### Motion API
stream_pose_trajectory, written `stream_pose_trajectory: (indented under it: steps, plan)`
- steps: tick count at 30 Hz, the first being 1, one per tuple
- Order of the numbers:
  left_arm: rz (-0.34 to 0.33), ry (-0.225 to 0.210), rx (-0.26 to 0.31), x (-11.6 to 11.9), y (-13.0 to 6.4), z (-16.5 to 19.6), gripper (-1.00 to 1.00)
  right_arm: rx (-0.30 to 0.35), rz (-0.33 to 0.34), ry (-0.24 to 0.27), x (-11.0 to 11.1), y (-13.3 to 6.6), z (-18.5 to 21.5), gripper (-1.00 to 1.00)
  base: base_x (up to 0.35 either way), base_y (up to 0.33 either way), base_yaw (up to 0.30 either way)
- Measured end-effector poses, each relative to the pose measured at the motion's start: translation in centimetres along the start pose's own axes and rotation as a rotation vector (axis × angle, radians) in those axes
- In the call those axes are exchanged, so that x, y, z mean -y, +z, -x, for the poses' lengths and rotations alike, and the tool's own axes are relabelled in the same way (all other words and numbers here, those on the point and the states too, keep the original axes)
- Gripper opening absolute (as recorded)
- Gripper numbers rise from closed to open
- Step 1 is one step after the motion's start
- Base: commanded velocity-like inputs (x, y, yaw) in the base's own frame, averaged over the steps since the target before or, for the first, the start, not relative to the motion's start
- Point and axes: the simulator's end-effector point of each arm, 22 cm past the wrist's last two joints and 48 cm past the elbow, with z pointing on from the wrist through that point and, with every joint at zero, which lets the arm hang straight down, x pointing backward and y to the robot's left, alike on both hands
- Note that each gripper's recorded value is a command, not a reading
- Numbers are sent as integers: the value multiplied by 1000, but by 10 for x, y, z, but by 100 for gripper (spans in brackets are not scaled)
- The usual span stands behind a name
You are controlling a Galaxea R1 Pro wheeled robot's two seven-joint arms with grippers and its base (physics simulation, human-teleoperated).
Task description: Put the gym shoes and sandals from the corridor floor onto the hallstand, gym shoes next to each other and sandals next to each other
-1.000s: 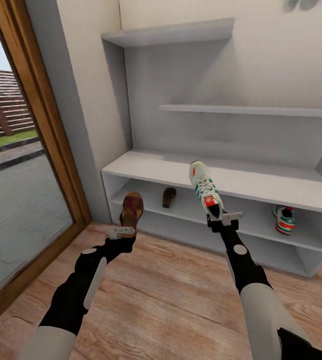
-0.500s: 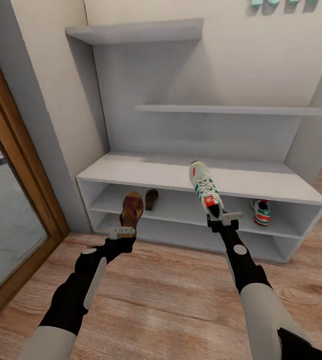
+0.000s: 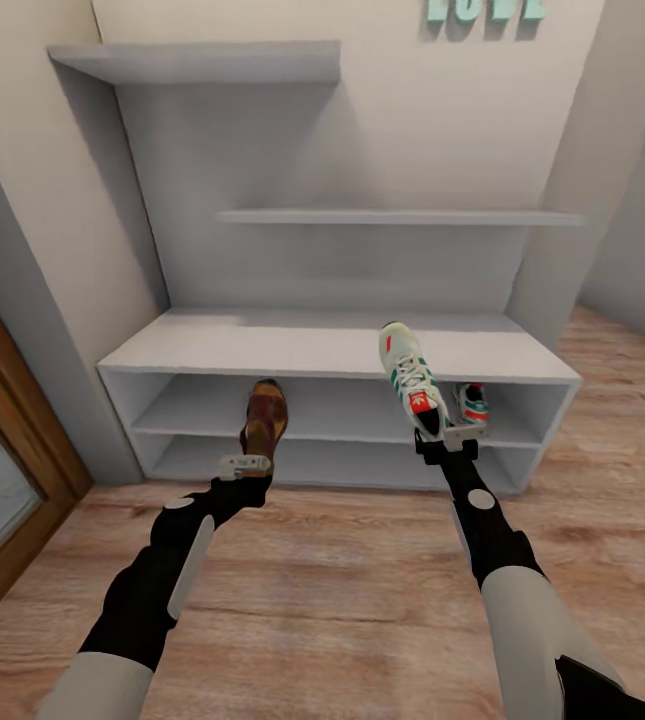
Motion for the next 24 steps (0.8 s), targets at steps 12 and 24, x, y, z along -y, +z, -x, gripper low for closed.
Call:
stream_pose_trajectory:
  steps: [12,24]
  plan:
    - [0,-1,-3,0,0,-1,-100,0,1,1,0,0,0,-100,-7,7,-251]
    - [0,-2,-5,0,1,-2,-100,-2,1,1,-1,0,-1,-100,-18,0,13]
